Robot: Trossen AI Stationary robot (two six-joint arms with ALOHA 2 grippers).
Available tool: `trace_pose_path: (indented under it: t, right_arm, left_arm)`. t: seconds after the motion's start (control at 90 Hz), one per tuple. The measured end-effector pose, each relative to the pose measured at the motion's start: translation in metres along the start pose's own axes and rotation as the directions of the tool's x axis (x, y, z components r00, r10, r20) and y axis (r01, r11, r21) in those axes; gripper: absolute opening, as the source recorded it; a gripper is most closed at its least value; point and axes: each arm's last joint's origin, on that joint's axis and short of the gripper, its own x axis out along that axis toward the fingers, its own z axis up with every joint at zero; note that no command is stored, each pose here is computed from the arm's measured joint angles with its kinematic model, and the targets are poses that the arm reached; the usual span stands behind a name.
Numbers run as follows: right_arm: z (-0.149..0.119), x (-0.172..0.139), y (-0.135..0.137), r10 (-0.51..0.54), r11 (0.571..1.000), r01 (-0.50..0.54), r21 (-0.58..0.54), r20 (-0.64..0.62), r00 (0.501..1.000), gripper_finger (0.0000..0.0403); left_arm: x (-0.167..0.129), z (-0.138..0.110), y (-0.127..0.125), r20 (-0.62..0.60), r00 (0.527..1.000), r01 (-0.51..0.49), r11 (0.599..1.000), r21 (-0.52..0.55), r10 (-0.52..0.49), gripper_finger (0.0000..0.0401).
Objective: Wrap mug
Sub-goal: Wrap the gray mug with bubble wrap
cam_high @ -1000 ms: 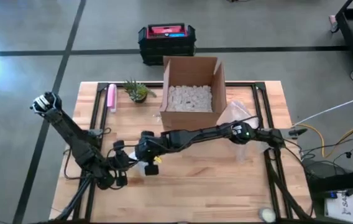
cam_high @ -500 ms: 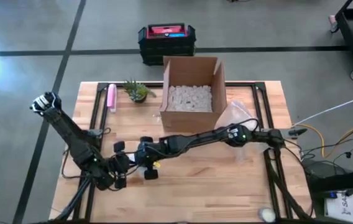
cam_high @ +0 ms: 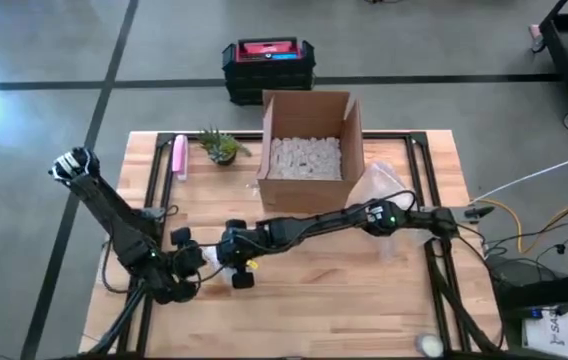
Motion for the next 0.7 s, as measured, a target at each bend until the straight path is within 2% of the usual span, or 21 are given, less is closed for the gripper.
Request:
trace_pose_path:
  t: [0.178, 0.411, 0.567, 0.7]
  right_arm:
    - [0.000, 0.000, 0.000, -0.001, 1.000, 0.001, 0.000, -0.001, 1.000, 0.0014]
    - [0.001, 0.001, 0.000, -0.001, 1.000, 0.001, -0.001, 0.013, 1.000, 0.0014]
    - [0.001, 0.001, 0.000, -0.001, 1.000, 0.001, -0.001, 0.019, 1.000, 0.0014]
    - [0.001, 0.001, 0.000, -0.002, 1.000, 0.002, -0.006, 0.020, 1.000, 0.0014]
  left_arm:
    - [0.009, -0.005, 0.001, 0.025, 1.000, 0.016, 1.000, -0.011, -0.015, 0.0000]
    - [-0.014, 0.023, -0.012, 0.148, 0.988, 0.035, 0.996, 0.079, -0.047, 0.0000]
    - [-0.023, 0.035, -0.015, 0.222, 0.975, -0.005, 0.992, 0.125, -0.023, 0.0000]
    - [-0.015, 0.034, -0.009, 0.211, 0.977, -0.041, 0.993, 0.109, 0.017, 0.0000]
